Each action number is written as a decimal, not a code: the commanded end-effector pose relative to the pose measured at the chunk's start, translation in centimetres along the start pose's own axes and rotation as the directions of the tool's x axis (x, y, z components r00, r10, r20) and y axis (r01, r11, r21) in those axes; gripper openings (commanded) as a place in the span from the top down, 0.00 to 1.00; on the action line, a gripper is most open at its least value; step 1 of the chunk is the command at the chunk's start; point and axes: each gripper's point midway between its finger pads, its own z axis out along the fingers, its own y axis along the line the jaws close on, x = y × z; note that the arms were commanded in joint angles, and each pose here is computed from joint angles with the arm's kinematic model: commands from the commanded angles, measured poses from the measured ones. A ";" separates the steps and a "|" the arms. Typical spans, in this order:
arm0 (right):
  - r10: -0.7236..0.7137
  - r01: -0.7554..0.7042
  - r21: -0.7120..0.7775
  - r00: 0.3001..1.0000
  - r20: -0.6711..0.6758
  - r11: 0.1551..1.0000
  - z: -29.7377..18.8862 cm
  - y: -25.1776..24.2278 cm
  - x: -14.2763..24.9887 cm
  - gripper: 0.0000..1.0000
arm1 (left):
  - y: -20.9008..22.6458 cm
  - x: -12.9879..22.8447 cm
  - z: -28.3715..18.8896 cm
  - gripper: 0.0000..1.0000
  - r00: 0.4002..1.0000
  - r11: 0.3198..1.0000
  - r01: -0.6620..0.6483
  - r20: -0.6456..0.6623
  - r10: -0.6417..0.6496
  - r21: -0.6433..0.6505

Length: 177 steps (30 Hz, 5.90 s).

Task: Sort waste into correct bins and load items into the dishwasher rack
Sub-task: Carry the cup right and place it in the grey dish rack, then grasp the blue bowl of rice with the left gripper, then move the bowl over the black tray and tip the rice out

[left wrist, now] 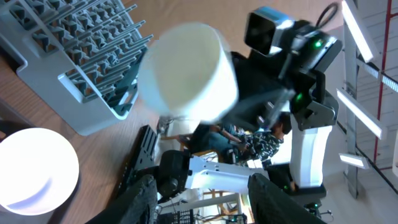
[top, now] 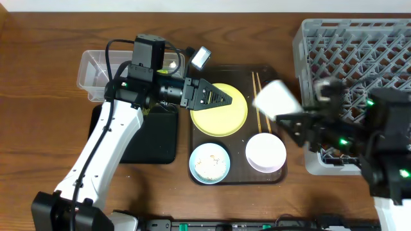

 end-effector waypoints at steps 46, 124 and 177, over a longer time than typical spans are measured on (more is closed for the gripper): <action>0.424 -0.392 0.323 0.905 -0.032 0.861 -2.3 -11.7 2.2 0.05 | 15.1 6.9 -2.0 0.49 0.986 0.329 0.128 0.086 -0.140 -0.936; 0.421 -0.390 0.328 0.906 -0.028 0.861 -2.9 -10.9 2.7 0.06 | 13.2 7.1 -18.1 0.94 0.792 0.954 0.296 0.570 -0.218 -0.046; 0.432 -0.396 0.336 0.901 -0.036 0.855 -2.9 -10.9 3.0 0.05 | 13.2 9.7 -15.5 0.94 0.867 0.776 0.423 0.459 -0.196 -0.468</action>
